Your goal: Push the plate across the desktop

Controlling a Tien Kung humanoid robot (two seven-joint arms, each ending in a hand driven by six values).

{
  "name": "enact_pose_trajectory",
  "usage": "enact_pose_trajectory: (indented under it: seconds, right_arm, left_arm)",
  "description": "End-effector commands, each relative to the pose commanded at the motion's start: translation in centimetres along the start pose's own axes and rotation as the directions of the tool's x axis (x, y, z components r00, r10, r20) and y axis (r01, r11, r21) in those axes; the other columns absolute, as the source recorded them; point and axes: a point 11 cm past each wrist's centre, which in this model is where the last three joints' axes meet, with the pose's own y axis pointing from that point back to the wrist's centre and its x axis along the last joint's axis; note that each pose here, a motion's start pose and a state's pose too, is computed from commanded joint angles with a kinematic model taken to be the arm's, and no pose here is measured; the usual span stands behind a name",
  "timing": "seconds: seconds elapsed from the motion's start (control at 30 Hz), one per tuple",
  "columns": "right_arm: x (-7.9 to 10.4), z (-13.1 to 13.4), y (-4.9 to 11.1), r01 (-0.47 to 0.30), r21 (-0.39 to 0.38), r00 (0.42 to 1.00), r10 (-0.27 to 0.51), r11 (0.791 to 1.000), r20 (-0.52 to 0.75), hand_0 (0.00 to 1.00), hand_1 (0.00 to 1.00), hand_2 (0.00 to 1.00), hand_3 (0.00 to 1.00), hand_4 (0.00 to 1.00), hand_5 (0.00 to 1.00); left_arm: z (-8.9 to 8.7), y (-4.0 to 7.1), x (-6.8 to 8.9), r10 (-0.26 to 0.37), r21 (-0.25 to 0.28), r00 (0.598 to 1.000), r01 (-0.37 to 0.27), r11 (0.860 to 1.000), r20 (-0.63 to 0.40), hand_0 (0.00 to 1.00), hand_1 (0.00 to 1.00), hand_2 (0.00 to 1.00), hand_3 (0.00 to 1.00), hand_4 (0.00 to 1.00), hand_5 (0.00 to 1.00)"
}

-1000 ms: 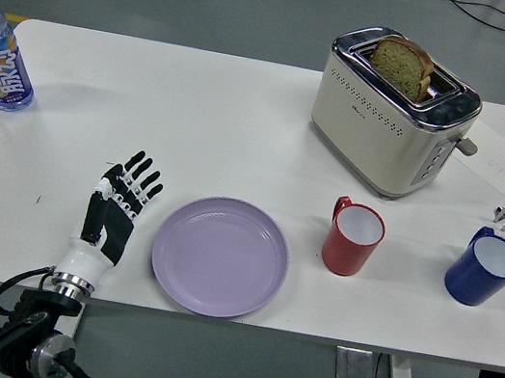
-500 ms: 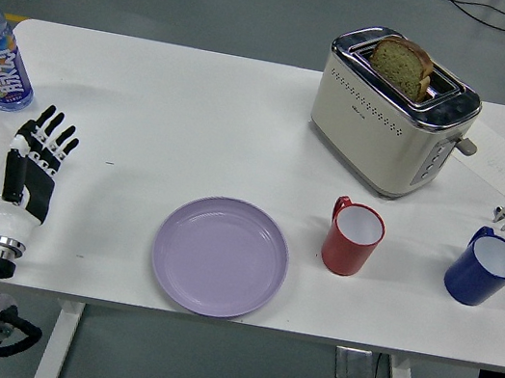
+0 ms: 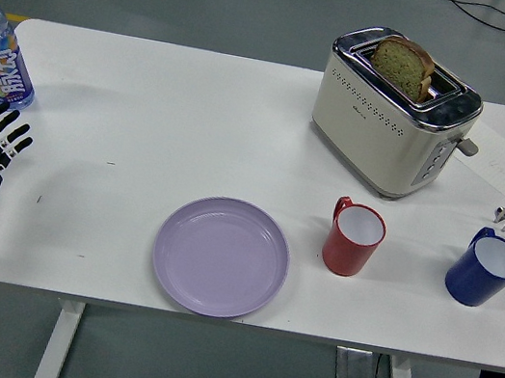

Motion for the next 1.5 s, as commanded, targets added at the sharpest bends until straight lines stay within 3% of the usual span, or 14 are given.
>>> enact_pose_trajectory:
  seconds: [0.33, 0.6, 0.97, 1.1, 1.5]
  right_arm:
    - [-0.4, 0.1, 0.0, 0.002, 0.005, 1.0, -0.002, 1.0, 0.027, 0.603, 0.545, 0.652, 0.609, 0.152, 0.34]
    - [-1.0, 0.6, 0.0, 0.013, -0.011, 1.0, -0.013, 1.0, 0.027, 0.603, 0.544, 0.652, 0.609, 0.152, 0.342]
    - [-1.1, 0.6, 0.0, 0.012, -0.01, 1.0, -0.012, 1.0, 0.029, 0.602, 0.545, 0.652, 0.609, 0.15, 0.344]
    - [-1.0, 0.5, 0.0, 0.01, -0.002, 0.999, -0.01, 1.0, 0.036, 0.602, 0.545, 0.652, 0.609, 0.148, 0.351]
    - [-0.6, 0.4, 0.0, 0.003, 0.005, 0.999, -0.004, 1.0, 0.049, 0.602, 0.546, 0.652, 0.612, 0.147, 0.352]
  left_arm:
    - [1.3, -0.7, -0.9, -0.049, -0.007, 0.999, 0.049, 0.999, 0.003, 0.805, 0.845, 0.881, 0.805, 0.496, 0.998]
    - [1.2, -0.8, -1.5, -0.073, 0.01, 0.997, 0.073, 0.997, 0.011, 0.806, 0.845, 0.877, 0.805, 0.5, 0.998]
    - [0.8, -0.7, -1.5, -0.071, 0.016, 0.997, 0.071, 0.997, 0.013, 0.806, 0.843, 0.876, 0.799, 0.515, 0.998]
    - [1.2, -1.1, -1.6, -0.054, -0.01, 0.998, 0.055, 0.998, 0.009, 0.806, 0.836, 0.867, 0.797, 0.513, 0.998]
    - [1.9, -1.7, -1.2, -0.05, -0.016, 0.998, 0.051, 0.999, 0.024, 0.797, 0.822, 0.83, 0.787, 0.515, 0.998]
